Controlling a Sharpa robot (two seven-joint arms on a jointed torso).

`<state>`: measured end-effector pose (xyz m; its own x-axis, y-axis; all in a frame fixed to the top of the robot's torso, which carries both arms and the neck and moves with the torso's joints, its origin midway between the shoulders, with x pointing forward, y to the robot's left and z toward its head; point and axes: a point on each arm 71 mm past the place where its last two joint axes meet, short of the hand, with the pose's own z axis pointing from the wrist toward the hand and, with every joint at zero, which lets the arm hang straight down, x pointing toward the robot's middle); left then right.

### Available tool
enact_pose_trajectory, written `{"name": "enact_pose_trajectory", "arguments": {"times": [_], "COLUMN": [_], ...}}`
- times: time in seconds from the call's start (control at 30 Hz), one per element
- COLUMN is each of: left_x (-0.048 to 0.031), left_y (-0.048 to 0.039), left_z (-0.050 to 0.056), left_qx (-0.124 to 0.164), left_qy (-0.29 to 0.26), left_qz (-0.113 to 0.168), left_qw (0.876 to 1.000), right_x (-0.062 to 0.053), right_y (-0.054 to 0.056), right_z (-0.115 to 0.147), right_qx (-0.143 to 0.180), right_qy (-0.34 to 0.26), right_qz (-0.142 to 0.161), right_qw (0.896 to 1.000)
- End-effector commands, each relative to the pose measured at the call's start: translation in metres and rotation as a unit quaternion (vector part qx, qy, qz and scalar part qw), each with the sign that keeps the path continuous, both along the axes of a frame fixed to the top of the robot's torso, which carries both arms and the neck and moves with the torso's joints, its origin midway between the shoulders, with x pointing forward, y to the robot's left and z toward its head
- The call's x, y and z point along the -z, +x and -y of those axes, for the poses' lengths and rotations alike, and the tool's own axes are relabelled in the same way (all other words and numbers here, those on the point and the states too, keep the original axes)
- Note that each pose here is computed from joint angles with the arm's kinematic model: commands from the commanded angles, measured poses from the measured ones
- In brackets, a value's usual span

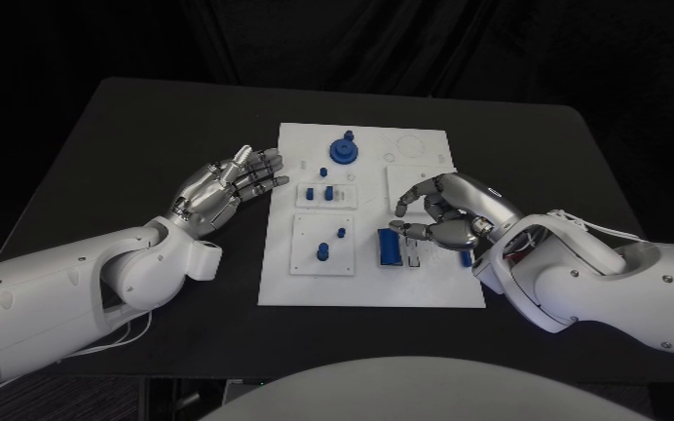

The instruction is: Assemble the parts on the task board

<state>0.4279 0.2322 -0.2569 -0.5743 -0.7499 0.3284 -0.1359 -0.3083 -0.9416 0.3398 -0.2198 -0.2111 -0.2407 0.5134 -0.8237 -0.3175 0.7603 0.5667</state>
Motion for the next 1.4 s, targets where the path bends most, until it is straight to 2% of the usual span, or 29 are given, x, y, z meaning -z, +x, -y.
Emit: {"name": "enact_pose_trajectory", "arguments": {"times": [0.03, 0.33, 0.57, 1.13, 1.4], "left_x": [-0.0001, 0.0002, 0.0006, 0.0022, 0.0027], "left_y": [-0.0012, -0.0015, -0.0018, -0.0024, -0.0027], "left_z": [0.001, 0.001, 0.0, 0.0, 0.0], "left_qx": [0.006, 0.006, 0.006, 0.01, 0.012], "left_qy": [-0.007, -0.007, -0.007, -0.006, -0.006], "left_qz": [0.002, 0.001, 0.0, -0.005, -0.007], "left_qw": [1.0, 1.0, 1.0, 1.0, 1.0], "right_x": [0.0, 0.01, 0.016, 0.032, 0.035], "right_y": [-0.004, -0.009, -0.01, -0.01, -0.01], "right_z": [-0.003, -0.007, -0.007, -0.009, -0.012], "right_qx": [-0.035, -0.062, -0.054, -0.039, -0.041], "right_qy": [-0.052, -0.118, -0.149, -0.171, -0.176], "right_qz": [0.045, 0.064, 0.065, 0.04, 0.047], "right_qw": [0.997, 0.989, 0.985, 0.984, 0.982]}}
